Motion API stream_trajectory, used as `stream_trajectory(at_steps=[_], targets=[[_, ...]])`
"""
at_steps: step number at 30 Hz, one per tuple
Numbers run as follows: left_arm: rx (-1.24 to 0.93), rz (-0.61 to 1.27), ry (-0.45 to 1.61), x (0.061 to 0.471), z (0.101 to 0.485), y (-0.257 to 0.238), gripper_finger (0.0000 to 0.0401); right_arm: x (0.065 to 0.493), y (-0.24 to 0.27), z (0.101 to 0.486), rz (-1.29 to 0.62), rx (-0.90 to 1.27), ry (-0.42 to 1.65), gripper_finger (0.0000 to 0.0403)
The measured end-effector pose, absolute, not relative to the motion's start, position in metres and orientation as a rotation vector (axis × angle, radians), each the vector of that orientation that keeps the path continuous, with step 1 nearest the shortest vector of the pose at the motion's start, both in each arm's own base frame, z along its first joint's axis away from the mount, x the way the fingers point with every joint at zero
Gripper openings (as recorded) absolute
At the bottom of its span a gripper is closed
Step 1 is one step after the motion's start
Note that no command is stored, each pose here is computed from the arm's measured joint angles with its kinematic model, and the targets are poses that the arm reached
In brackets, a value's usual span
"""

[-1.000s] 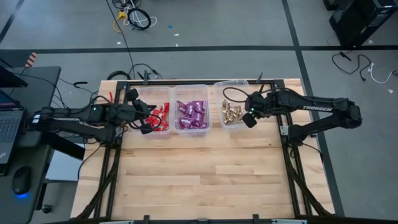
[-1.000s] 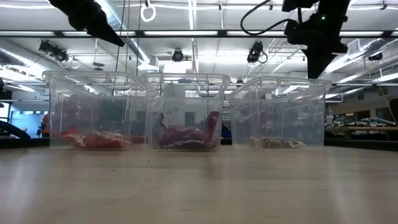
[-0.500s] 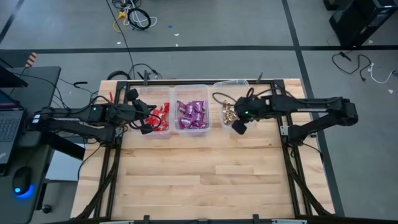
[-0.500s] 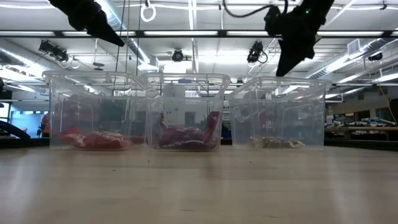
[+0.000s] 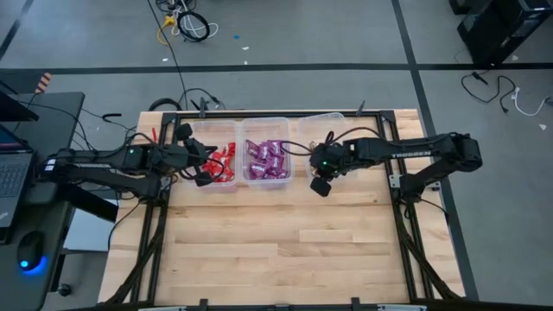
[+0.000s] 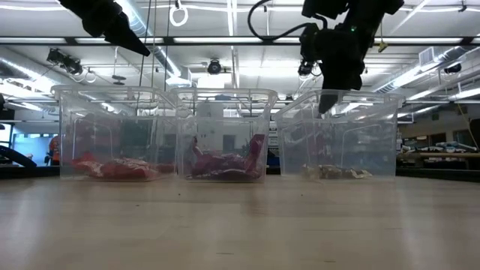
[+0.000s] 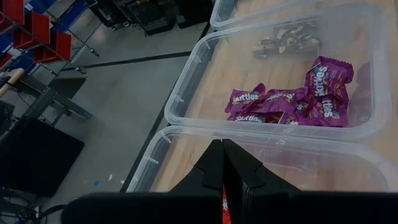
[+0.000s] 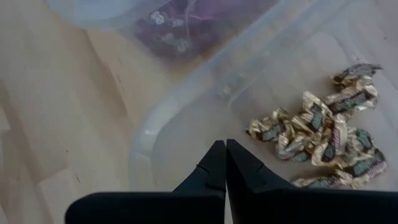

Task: Sort candy
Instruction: Move the bottom right transparent bin to the right of the top center transparent bin

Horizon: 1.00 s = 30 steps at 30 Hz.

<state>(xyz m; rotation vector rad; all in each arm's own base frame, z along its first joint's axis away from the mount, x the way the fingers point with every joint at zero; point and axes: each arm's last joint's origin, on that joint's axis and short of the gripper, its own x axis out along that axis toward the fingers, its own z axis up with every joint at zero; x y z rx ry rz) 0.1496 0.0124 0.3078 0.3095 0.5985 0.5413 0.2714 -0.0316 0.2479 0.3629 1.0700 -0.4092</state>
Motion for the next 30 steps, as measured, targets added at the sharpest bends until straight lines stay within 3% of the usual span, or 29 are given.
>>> stream_trajectory(at_steps=[14,23,30], targets=[[0.309,0.541,0.598,0.150,0.308,0.012,0.0001,0.285,-0.034,0.256,-0.391,0.368,0.905,0.0000],[0.309,0.541,0.599,0.150,0.308,0.012,0.0001,0.283,-0.035,0.258,-0.427,0.353,0.911,0.0000],[0.309,0.541,0.598,0.150,0.308,0.012,0.0001,0.262,-0.026,0.313,-0.515,0.317,0.839,0.0000]])
